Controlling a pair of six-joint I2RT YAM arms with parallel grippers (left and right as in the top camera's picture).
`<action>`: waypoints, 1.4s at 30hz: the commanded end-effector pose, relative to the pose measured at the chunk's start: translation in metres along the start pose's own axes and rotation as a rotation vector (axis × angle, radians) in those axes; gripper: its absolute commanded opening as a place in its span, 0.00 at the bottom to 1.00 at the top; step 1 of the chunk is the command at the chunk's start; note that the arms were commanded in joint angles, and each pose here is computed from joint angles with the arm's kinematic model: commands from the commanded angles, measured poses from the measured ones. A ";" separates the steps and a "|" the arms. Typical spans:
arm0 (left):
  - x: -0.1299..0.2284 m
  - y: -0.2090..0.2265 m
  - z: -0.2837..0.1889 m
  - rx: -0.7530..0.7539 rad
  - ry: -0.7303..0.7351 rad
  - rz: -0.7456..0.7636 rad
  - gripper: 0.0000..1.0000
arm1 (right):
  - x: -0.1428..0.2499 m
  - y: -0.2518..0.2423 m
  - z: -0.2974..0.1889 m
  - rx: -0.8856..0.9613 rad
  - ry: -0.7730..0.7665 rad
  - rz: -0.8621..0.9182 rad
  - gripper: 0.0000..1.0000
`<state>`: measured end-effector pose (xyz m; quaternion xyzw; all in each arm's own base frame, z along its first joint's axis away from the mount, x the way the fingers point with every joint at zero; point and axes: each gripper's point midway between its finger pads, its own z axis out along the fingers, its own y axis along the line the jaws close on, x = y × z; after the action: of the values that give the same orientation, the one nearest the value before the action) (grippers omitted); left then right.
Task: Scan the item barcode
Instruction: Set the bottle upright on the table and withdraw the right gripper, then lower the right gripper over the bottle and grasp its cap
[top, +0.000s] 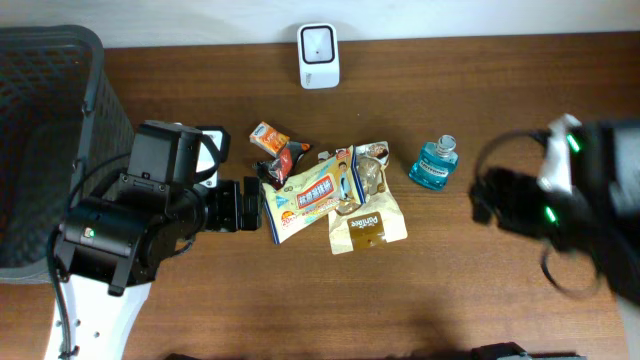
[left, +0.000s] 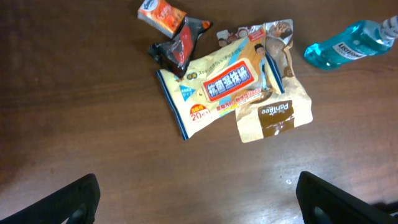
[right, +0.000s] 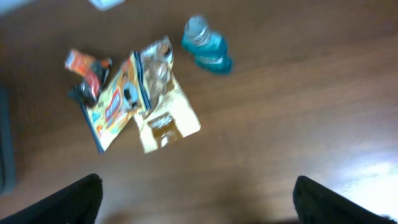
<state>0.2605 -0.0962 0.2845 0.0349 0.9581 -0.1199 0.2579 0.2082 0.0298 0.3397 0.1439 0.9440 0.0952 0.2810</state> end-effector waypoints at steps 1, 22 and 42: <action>-0.001 0.001 -0.002 -0.007 -0.007 0.011 0.99 | 0.020 -0.021 -0.010 0.028 -0.094 0.051 0.99; -0.001 0.001 -0.002 -0.007 -0.007 0.011 0.99 | 0.048 -0.004 0.186 0.187 0.020 -0.106 0.99; -0.001 0.001 -0.002 -0.007 -0.007 0.011 0.99 | -0.043 0.026 0.176 0.317 -0.329 -0.016 0.80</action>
<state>0.2605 -0.0962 0.2845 0.0349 0.9581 -0.1199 0.2579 0.3379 0.0755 0.2245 0.1698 0.9009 -0.0369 0.3977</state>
